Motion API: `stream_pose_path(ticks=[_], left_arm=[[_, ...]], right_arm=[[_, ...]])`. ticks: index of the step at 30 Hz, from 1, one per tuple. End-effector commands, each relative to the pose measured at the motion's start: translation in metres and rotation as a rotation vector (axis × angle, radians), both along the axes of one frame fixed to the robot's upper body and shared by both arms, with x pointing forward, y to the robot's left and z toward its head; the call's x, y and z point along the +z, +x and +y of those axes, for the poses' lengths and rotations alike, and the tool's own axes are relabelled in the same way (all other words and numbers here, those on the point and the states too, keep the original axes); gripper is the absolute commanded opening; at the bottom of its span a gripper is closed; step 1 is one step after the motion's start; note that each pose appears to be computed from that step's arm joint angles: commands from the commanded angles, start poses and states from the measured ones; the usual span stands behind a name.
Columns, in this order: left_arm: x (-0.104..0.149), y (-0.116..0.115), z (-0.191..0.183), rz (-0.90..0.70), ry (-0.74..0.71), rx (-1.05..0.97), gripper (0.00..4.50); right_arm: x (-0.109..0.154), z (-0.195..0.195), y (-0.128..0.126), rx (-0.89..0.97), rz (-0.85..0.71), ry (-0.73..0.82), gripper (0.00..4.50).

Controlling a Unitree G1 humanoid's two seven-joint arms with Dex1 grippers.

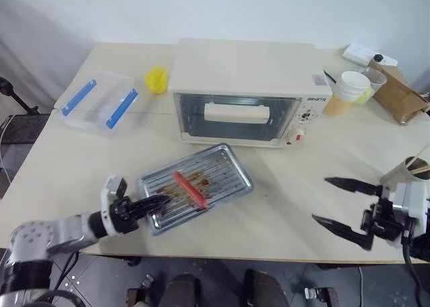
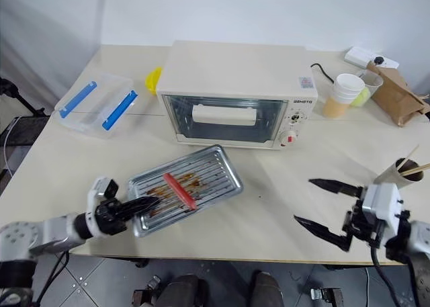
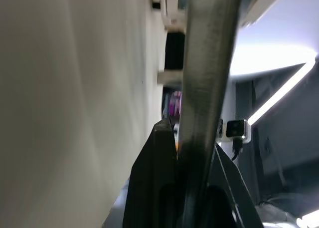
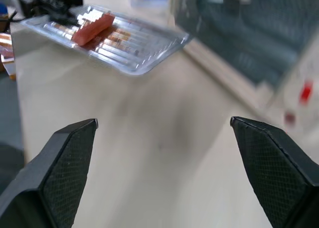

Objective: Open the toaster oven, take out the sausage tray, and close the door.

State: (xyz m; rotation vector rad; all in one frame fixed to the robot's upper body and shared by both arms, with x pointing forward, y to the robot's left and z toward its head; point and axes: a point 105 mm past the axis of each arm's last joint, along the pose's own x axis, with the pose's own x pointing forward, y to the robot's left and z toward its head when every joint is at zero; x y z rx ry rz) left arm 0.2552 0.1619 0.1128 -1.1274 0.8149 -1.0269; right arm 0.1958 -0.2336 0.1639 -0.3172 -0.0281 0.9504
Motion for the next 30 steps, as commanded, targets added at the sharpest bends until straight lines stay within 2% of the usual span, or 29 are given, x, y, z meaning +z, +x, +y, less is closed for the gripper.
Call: stream_pose_path(ticks=[1,7,14,17,20,24,30], left_arm=[[-0.001,0.005,-0.021,-0.021,0.027,-0.109,0.0],[-0.001,0.017,-0.059,-0.001,0.087,-0.257,0.0],[-0.015,0.019,-0.076,0.047,0.16,-0.313,0.0],[-0.017,0.027,-0.079,0.028,0.201,-0.282,0.0],[-0.005,0.03,-0.08,-0.017,0.185,-0.266,0.0],[-0.009,0.035,-0.076,-0.057,0.282,-0.197,0.0],[0.006,0.038,-0.072,-0.109,0.268,-0.164,0.0]], right_arm=[[0.007,-0.008,-0.012,-0.047,-0.052,-0.027,4.48],[0.008,-0.014,-0.025,-0.122,-0.038,-0.023,4.48],[0.009,-0.011,-0.029,-0.14,-0.041,-0.02,4.48],[0.009,-0.009,-0.03,-0.139,-0.039,-0.018,4.48],[0.008,-0.007,-0.03,-0.136,-0.036,-0.016,4.48],[0.008,-0.005,-0.028,-0.13,-0.035,-0.011,4.48],[0.008,-0.006,-0.027,-0.125,-0.034,-0.009,4.48]])
